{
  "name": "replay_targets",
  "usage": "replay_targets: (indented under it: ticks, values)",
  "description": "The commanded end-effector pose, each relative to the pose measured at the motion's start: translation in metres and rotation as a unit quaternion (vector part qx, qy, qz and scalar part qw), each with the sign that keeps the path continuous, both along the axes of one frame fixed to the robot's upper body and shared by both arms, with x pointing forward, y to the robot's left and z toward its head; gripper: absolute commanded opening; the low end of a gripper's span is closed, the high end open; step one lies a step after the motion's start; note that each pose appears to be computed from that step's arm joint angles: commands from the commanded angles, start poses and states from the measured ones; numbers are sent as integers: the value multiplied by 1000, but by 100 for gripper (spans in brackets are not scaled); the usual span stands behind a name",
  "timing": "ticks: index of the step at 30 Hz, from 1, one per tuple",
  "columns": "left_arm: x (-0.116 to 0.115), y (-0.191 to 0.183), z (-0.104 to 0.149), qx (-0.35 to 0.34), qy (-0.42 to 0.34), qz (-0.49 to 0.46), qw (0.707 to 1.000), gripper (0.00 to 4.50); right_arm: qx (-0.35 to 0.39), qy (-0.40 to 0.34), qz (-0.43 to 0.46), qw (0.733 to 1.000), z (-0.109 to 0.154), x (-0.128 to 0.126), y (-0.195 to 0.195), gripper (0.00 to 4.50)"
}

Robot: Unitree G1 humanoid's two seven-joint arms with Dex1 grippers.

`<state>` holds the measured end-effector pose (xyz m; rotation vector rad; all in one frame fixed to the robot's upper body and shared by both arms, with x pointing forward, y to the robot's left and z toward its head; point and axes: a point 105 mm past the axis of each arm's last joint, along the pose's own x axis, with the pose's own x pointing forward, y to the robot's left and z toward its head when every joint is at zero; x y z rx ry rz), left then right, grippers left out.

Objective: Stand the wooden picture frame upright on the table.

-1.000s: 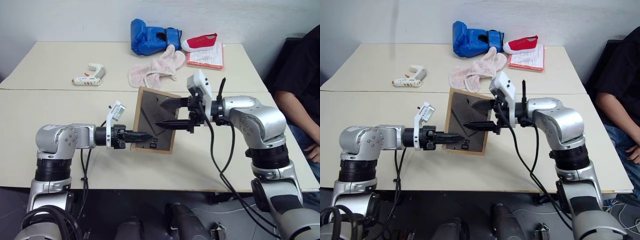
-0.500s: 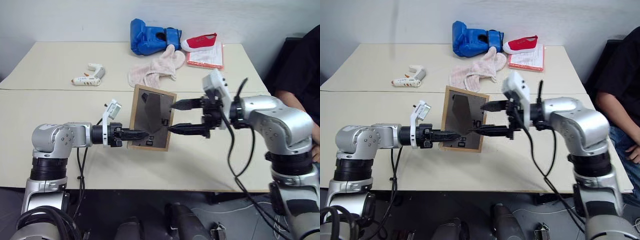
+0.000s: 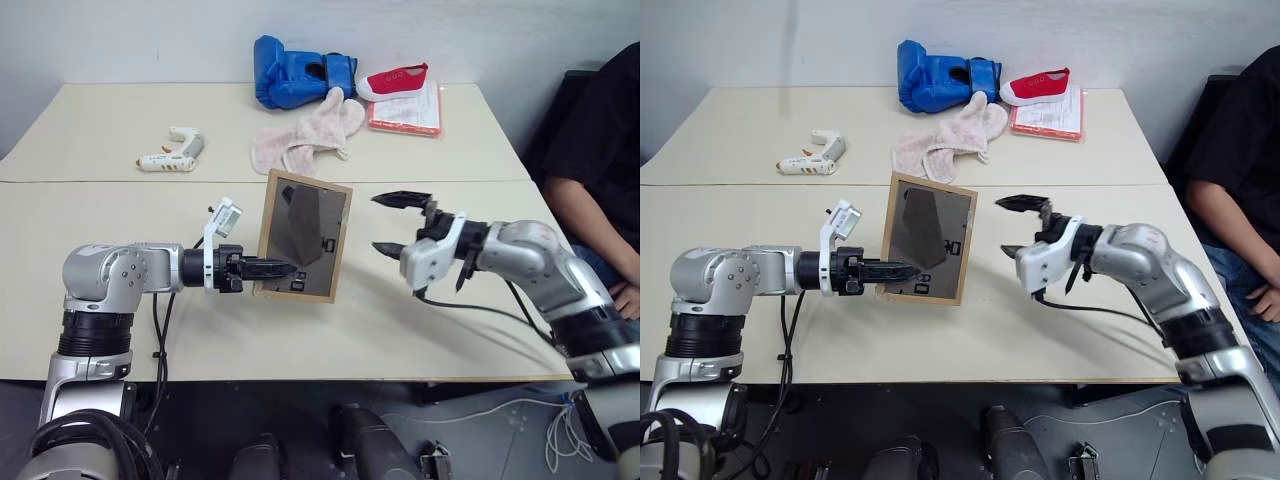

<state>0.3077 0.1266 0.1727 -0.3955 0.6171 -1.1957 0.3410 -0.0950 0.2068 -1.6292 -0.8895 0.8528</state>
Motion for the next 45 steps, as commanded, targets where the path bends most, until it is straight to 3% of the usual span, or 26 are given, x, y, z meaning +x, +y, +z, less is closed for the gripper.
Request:
replay_targets:
  ticks: [1,5,8,14,19,22,24,29,31,36,39,41,44,45]
  values:
    - [-7,-7,26,-28,-28,-38,998,127,16,-94,68,993,8,-1,19,450]
    - [-11,-6,28,-27,-27,-49,998,127,41,-138,96,985,11,5,33,450]
    - [-11,-6,27,-26,-26,-49,998,127,49,-147,108,982,9,9,42,389]
    - [-15,-3,30,-28,-25,-54,998,127,66,-178,129,973,15,12,47,211]
    - [-17,2,31,-29,-18,-51,998,127,72,-196,167,964,25,4,57,175]
    - [-18,7,31,-24,-17,-46,998,218,62,-198,179,962,24,2,59,160]
    - [-18,13,33,-13,-24,-39,999,282,54,-197,182,962,23,2,60,125]
    - [-19,36,51,-5,-54,-1,999,441,41,-186,181,965,21,4,59,123]
    - [-23,48,60,5,-73,16,997,448,46,-168,172,970,21,7,58,123]
    - [-46,76,81,59,-181,59,980,450,80,-72,148,983,16,13,53,123]
    - [-66,89,91,102,-267,86,955,450,172,69,118,976,16,16,51,123]
    - [-77,94,95,112,-304,106,940,450,254,237,71,935,18,25,49,123]
    - [-81,96,97,94,-320,134,933,450,292,451,80,839,10,20,48,123]
    - [-80,95,95,89,-322,140,932,450,304,520,86,794,7,17,49,123]
